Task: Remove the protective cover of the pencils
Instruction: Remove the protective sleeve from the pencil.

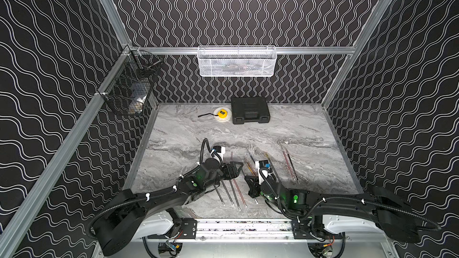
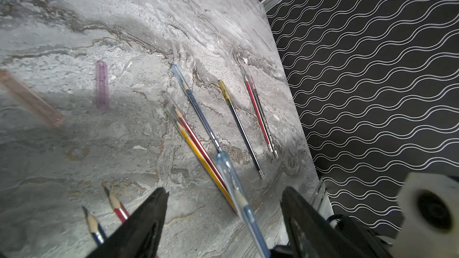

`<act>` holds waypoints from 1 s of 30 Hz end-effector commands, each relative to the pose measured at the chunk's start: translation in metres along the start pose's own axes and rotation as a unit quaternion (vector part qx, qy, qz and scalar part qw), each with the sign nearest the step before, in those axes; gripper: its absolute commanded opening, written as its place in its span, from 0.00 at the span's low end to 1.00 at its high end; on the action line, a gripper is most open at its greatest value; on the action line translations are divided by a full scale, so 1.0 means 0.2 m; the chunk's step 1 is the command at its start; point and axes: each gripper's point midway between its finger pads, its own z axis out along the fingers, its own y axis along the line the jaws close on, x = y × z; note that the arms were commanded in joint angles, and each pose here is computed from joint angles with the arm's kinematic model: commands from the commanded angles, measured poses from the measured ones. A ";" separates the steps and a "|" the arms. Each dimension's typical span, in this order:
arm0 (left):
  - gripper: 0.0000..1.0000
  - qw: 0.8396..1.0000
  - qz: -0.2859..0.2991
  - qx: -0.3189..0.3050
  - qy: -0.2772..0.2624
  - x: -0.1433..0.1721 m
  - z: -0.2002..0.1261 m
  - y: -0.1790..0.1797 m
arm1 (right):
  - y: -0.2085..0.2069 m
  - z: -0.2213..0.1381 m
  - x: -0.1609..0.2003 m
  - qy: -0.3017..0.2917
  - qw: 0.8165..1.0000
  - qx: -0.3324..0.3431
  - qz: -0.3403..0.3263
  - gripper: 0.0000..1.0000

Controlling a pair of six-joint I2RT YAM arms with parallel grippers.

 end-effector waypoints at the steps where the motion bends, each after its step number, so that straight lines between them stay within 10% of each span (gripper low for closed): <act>1: 0.73 0.999 0.005 0.034 -0.009 -0.02 0.02 -0.10 | 0.02 0.00 -0.02 -0.004 1.000 -0.007 0.000 0.00; 19: 0.20 1.000 -0.010 0.016 -0.019 -0.01 0.05 -0.08 | 0.07 0.01 0.01 0.008 0.999 -0.033 0.009 0.00; 26: 0.13 0.999 -0.028 0.037 -0.015 0.00 0.08 -0.11 | 0.08 0.03 0.03 0.016 0.999 -0.034 0.005 0.00; 30: 0.12 0.999 -0.033 0.041 -0.014 0.00 0.10 -0.12 | 0.07 0.02 0.02 0.014 0.999 -0.031 0.005 0.34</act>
